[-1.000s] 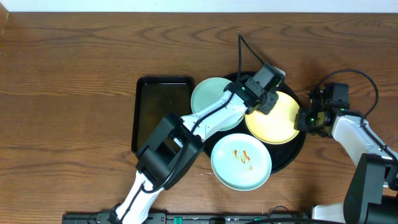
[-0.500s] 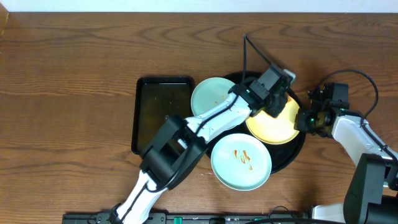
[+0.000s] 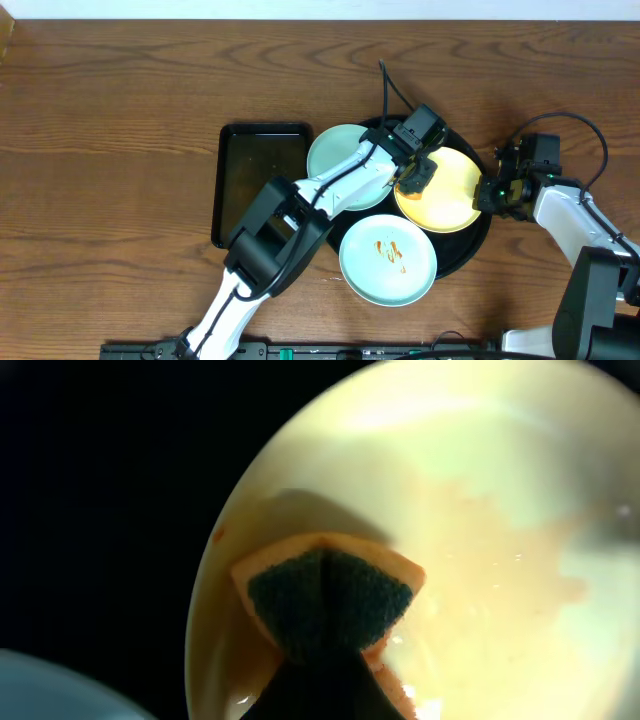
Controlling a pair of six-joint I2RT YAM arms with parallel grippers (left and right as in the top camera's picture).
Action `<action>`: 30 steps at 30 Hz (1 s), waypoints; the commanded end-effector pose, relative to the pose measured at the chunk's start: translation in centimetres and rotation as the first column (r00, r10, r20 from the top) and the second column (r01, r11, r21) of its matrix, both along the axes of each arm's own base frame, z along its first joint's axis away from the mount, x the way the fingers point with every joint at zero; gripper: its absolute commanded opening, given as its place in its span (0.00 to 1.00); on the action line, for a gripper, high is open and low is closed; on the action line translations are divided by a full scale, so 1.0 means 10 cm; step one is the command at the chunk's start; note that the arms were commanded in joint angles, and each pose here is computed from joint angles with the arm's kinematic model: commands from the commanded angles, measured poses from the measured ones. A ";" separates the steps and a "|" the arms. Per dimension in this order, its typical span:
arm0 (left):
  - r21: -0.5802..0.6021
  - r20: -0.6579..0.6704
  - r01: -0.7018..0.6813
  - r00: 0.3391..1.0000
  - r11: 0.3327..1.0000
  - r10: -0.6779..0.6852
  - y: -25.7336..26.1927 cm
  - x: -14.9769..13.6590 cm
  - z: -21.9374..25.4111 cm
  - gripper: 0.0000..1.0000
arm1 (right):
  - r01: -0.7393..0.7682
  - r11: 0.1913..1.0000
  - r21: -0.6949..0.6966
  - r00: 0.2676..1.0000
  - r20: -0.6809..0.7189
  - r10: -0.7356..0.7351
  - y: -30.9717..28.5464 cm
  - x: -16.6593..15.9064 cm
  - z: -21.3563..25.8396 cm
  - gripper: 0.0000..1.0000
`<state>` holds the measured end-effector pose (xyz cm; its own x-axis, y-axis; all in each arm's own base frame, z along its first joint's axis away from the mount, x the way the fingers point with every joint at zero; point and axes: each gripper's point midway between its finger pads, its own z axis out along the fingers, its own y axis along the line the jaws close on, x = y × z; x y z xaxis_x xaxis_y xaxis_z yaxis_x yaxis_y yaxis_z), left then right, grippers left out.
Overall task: Clean dirty plates on tray and stack at the side
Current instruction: 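Scrub the yellow plate with the sponge while right gripper holds it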
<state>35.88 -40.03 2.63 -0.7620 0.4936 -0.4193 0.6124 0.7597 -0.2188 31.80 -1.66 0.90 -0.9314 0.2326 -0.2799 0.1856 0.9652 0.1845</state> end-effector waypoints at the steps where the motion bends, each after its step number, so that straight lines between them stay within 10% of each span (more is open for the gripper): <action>1: -0.083 0.112 -0.003 0.994 0.997 0.012 -0.05 0.14 0.57 0.08 | -0.015 1.000 0.002 1.000 -0.001 0.015 0.04 0.02 0.00 0.01; 16: -0.157 0.225 0.020 0.974 0.987 0.016 -0.28 0.42 0.48 0.07 | -0.016 1.000 0.002 1.000 -0.004 0.016 0.04 0.01 0.00 0.01; 30: -0.083 0.037 0.035 0.999 0.996 -0.032 -0.11 0.17 -0.09 0.08 | -0.016 1.000 0.004 1.000 -0.015 0.016 0.05 -0.02 -0.01 0.01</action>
